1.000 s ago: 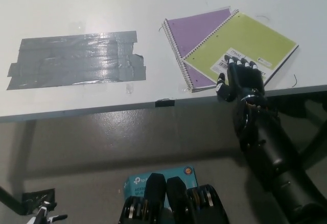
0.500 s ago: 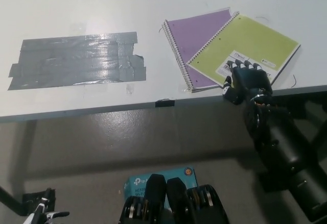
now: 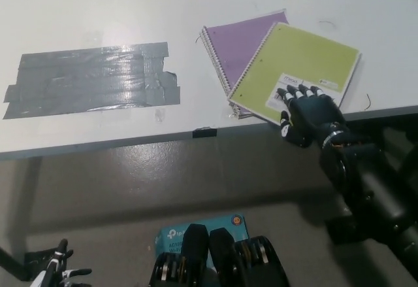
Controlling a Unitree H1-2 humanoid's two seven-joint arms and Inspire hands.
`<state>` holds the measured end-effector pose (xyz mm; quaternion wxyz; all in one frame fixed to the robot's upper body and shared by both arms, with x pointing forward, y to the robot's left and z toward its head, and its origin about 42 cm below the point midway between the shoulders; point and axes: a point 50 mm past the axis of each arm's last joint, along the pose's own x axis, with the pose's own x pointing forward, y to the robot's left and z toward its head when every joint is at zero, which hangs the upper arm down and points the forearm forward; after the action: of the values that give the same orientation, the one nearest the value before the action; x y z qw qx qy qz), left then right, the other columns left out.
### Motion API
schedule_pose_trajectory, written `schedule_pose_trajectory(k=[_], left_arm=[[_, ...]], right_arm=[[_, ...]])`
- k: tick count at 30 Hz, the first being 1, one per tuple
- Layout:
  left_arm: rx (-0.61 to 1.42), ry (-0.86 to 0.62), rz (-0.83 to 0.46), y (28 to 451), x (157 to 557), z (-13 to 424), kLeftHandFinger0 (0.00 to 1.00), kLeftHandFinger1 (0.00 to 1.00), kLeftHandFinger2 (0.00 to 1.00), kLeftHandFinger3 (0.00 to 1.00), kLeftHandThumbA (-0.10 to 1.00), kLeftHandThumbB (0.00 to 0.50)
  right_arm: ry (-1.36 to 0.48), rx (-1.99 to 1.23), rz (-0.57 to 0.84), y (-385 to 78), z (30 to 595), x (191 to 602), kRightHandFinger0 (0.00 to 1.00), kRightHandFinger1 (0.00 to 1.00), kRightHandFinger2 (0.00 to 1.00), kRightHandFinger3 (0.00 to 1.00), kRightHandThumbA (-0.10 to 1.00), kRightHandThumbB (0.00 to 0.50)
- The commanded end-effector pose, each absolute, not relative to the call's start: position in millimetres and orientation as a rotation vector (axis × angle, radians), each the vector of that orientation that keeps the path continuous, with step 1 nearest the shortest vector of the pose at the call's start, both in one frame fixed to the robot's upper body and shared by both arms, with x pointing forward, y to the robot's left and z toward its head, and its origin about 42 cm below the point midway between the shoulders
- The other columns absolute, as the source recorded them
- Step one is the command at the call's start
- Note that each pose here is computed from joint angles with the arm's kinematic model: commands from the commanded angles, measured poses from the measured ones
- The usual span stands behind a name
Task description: The robot uses its right hand to align two notebooks stacked together until they are fully overlapped
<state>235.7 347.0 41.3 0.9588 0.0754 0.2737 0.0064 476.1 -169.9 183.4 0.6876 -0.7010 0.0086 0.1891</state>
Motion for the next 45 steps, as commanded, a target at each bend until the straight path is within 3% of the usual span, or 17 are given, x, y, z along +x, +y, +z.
schedule_pose_trajectory(k=[1,4,7,11,14,19,21,25,30,33,35,40,45], left_arm=[[0.155,0.500,-0.026,352.2,237.7,49.0,0.48,0.58,0.71,1.00,1.00,0.500],[0.156,0.504,-0.020,353.2,238.9,49.9,0.49,0.58,0.71,1.00,1.00,0.500],[0.157,0.505,-0.026,352.9,239.1,50.2,0.49,0.56,0.67,1.00,1.00,0.500],[0.172,0.497,-0.037,352.2,237.1,48.9,0.50,0.56,0.67,1.00,1.00,0.500],[0.164,0.502,-0.033,351.0,235.4,48.2,0.44,0.55,0.67,1.00,1.00,0.500],[0.200,0.495,-0.042,350.8,240.2,53.5,0.47,0.55,0.67,1.00,1.00,0.500],[0.201,0.490,-0.047,348.9,240.9,55.0,0.51,0.56,0.67,1.00,1.00,0.500],[0.205,0.485,-0.053,347.5,239.8,52.6,0.48,0.52,0.65,1.00,1.00,0.500],[0.221,0.476,-0.068,346.3,238.4,52.2,0.45,0.51,0.65,1.00,1.00,0.500],[0.226,0.485,-0.075,345.6,238.5,53.6,0.51,0.54,0.67,1.00,1.00,0.500],[0.226,0.478,-0.074,345.0,239.1,53.1,0.50,0.53,0.66,1.00,1.00,0.500],[0.222,0.484,-0.073,344.1,239.8,54.0,0.47,0.53,0.64,1.00,1.00,0.500],[0.232,0.482,-0.082,343.1,237.8,55.3,0.53,0.55,0.65,1.00,1.00,0.500]], right_arm=[[-0.094,-1.705,0.800,-163.9,137.4,447.9,1.00,1.00,1.00,1.00,1.00,0.494],[-0.132,-1.728,0.806,-167.0,137.7,447.8,1.00,1.00,1.00,1.00,1.00,0.494],[-0.228,-1.828,0.827,-179.1,138.9,447.7,1.00,1.00,1.00,1.00,1.00,0.458],[-0.254,-1.931,0.852,-191.4,143.1,450.9,1.00,1.00,1.00,1.00,1.00,0.458],[-0.277,-2.026,0.825,-207.3,149.1,459.1,1.00,1.00,1.00,1.00,1.00,0.465],[-0.346,-2.092,0.774,-226.2,163.7,472.1,1.00,1.00,1.00,1.00,1.00,0.466],[-0.382,-2.109,0.771,-232.4,172.1,474.5,1.00,1.00,1.00,1.00,1.00,0.442],[-0.424,-2.185,0.736,-234.0,186.1,485.0,1.00,1.00,1.00,1.00,1.00,0.391],[-0.456,-2.219,0.705,-222.9,198.0,495.0,1.00,1.00,1.00,1.00,1.00,0.409],[-0.457,-2.202,0.691,-214.4,205.4,497.0,1.00,1.00,1.00,1.00,1.00,0.394],[-0.453,-2.186,0.682,-209.6,209.5,498.5,1.00,1.00,1.00,1.00,1.00,0.415],[-0.439,-2.178,0.668,-203.2,218.1,503.6,1.00,1.00,1.00,1.00,1.00,0.409],[-0.412,-2.166,0.657,-199.6,226.7,508.7,1.00,1.00,1.00,1.00,1.00,0.418]])
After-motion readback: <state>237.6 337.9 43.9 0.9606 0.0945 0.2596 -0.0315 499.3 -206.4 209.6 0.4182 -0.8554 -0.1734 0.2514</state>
